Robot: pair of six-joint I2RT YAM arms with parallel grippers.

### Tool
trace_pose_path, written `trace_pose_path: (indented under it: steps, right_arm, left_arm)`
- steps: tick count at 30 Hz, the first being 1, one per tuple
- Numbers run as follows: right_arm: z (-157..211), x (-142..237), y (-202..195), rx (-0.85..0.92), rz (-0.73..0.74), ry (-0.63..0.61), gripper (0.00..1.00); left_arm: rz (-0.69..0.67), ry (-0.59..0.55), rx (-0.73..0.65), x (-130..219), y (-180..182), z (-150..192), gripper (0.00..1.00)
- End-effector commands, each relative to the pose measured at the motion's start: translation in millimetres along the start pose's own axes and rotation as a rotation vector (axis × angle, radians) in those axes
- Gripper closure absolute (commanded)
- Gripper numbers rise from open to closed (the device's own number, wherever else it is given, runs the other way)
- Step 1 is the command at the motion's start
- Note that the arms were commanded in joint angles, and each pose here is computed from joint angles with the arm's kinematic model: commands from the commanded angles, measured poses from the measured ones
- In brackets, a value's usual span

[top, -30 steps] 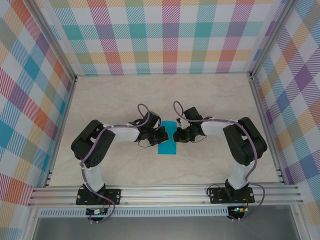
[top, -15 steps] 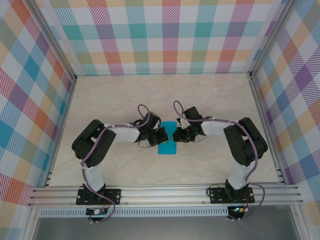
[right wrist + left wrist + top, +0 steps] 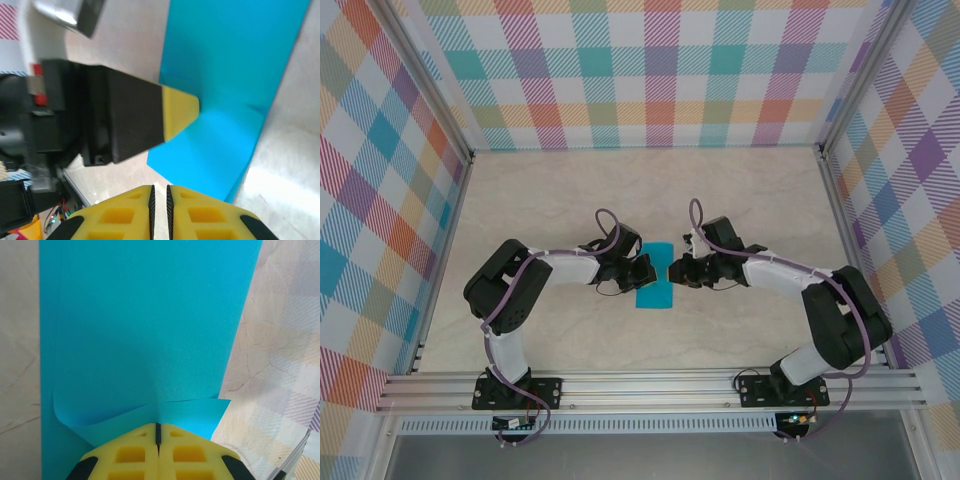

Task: Fold a paper plane with a square sheet of paper (pick it up from the middle)
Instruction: Fold the triangle a second time at the center of the table.

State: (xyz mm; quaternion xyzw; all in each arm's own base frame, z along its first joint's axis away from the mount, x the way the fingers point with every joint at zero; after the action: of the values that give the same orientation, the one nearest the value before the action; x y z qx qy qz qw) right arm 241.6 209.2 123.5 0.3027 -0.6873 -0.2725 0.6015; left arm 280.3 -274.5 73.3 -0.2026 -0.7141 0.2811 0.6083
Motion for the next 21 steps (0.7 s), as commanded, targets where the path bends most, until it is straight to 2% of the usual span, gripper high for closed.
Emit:
trace_pose_path:
  steps: [1,11,21]
  right_arm:
    - [7,-15,7,-0.031,-0.049,0.062,0.85]
    - [6,-42,4,-0.066,0.001,0.122,0.87]
    - [10,-48,-7,-0.088,0.085,0.148,0.86]
  left_arm:
    - [-0.091,0.045,0.020,-10,20,14,1.00]
    - [-0.094,0.046,0.020,-9,20,15,1.00]
    - [-0.092,0.047,0.019,-10,20,15,1.00]
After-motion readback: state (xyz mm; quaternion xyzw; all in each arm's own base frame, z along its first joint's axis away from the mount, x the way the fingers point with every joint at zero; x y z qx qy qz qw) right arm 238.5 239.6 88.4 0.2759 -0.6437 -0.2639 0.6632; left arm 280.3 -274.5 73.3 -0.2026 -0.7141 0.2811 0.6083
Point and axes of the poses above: each hand's point on the last joint's axis, 136 mm out from that joint toward the fingers, its own x axis back along the fingers, its own y axis along the line the jaws close on, z = x × y, the point moved 7 cm from there along x, back along the fingers, and after that the axes turned 3 degrees about -x, right-handed, at the moved point
